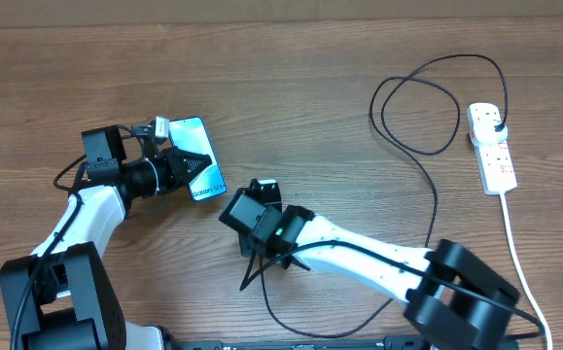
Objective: Plug charger to phone and switch on socket
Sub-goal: 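Move the right gripper down over the black USB-C cable plug, then lower the right gripper around the cable just behind the plug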
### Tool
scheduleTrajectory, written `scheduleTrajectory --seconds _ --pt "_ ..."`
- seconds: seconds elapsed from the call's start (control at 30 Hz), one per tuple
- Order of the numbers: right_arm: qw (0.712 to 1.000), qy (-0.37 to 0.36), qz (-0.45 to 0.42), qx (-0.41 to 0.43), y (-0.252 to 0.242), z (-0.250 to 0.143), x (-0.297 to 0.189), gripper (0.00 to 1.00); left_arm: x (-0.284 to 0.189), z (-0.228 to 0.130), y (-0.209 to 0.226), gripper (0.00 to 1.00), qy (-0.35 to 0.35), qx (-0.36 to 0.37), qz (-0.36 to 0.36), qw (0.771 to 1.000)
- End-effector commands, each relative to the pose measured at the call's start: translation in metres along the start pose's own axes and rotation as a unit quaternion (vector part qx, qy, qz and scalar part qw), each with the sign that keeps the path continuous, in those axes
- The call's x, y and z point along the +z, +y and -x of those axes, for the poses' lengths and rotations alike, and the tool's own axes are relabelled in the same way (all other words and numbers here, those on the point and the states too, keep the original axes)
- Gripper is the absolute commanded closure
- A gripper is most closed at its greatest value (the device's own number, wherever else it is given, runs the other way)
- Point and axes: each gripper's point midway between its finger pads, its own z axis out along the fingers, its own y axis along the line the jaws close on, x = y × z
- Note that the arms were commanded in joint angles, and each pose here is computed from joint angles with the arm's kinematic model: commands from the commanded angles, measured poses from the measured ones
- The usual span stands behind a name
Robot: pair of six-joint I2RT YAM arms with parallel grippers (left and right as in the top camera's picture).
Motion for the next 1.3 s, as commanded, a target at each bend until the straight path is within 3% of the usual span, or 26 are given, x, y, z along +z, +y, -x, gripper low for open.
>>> scheduleTrajectory --seconds 0.0,0.63,1.03,1.27 --pt "1.000 -0.007 -0.024 0.005 -0.005 -0.002 0.011 0.67 -0.004 0.002 -0.012 0.96 -0.003 0.006 -0.019 1.000" --pt "0.998 0.020 -0.057 -0.007 -0.009 -0.028 0.038 0.67 -0.004 0.000 -0.012 0.96 0.001 0.001 -0.020 1.000" --pt "0.998 0.020 -0.060 -0.004 -0.011 -0.029 0.038 0.63 -0.004 0.000 -0.011 0.96 0.000 0.005 -0.018 1.000" --pt "0.998 0.011 -0.067 0.007 -0.014 -0.024 0.038 0.55 -0.004 0.000 -0.011 0.96 0.000 0.005 -0.018 1.000"
